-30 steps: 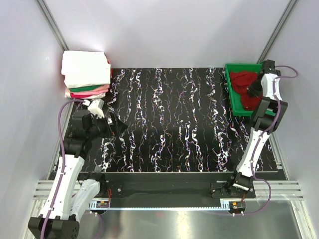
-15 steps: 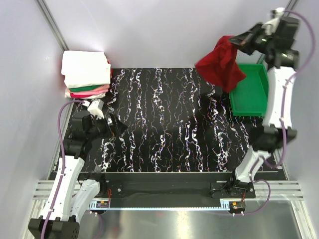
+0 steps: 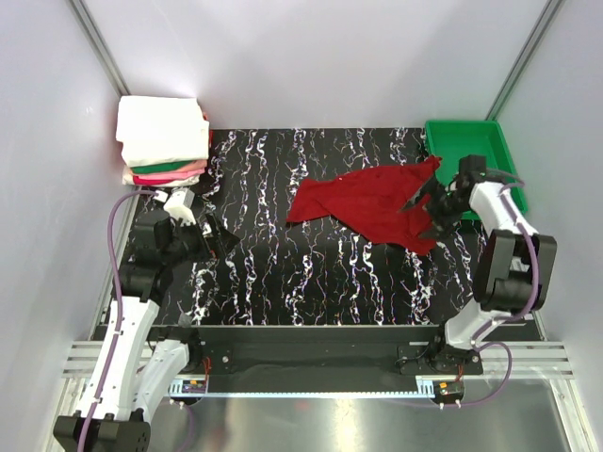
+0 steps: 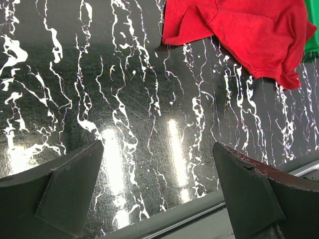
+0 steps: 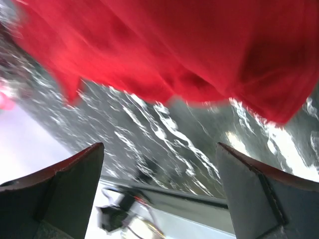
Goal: Fold and stack the t-shirts
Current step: Move the tshirt to the center of the board
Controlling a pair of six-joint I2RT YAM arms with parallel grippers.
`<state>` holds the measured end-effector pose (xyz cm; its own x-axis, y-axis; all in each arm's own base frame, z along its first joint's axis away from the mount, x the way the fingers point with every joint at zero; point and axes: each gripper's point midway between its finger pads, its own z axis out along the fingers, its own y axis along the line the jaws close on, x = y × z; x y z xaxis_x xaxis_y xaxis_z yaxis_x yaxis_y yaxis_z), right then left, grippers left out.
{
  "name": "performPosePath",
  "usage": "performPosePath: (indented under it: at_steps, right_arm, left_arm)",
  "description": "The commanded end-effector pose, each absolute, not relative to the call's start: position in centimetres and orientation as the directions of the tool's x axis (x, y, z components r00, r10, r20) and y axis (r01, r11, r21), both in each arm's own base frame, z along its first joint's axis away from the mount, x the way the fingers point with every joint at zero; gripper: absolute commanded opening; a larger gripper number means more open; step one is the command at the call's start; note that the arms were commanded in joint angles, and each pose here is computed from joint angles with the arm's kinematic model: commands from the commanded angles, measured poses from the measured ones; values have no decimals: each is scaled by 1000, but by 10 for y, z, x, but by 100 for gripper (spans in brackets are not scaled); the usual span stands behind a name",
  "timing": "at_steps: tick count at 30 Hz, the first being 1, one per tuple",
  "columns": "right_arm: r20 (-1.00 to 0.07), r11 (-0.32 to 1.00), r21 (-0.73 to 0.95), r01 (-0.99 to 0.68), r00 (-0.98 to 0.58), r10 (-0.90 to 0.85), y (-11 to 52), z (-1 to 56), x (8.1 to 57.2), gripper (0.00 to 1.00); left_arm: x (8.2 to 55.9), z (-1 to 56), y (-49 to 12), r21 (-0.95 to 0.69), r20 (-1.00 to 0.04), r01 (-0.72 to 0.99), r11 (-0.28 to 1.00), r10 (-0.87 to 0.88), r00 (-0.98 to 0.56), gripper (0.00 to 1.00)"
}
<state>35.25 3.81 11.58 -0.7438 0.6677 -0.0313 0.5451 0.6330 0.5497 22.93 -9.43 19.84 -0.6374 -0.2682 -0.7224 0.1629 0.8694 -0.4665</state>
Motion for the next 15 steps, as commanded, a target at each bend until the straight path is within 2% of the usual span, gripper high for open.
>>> performPosePath:
  at_steps: [1, 8, 14, 15]
  right_arm:
    - [-302, 755, 531, 385, -746, 593, 42, 170, 347, 100]
    - [-305, 835, 467, 290, -834, 460, 116, 147, 346, 100]
    - [-344, 930, 316, 188, -891, 297, 173, 120, 370, 100]
    - [-333, 947, 256, 192, -903, 273, 174, 101, 376, 100]
  left_arm:
    - [237, 208, -92, -460, -753, 171, 871, -281, -596, 99]
    - [237, 209, -91, -458, -756, 163, 874, -287, -589, 99]
    - [237, 209, -91, -458, -755, 163, 874, -285, -591, 99]
    - [237, 209, -91, -458, -756, 165, 874, -285, -589, 99]
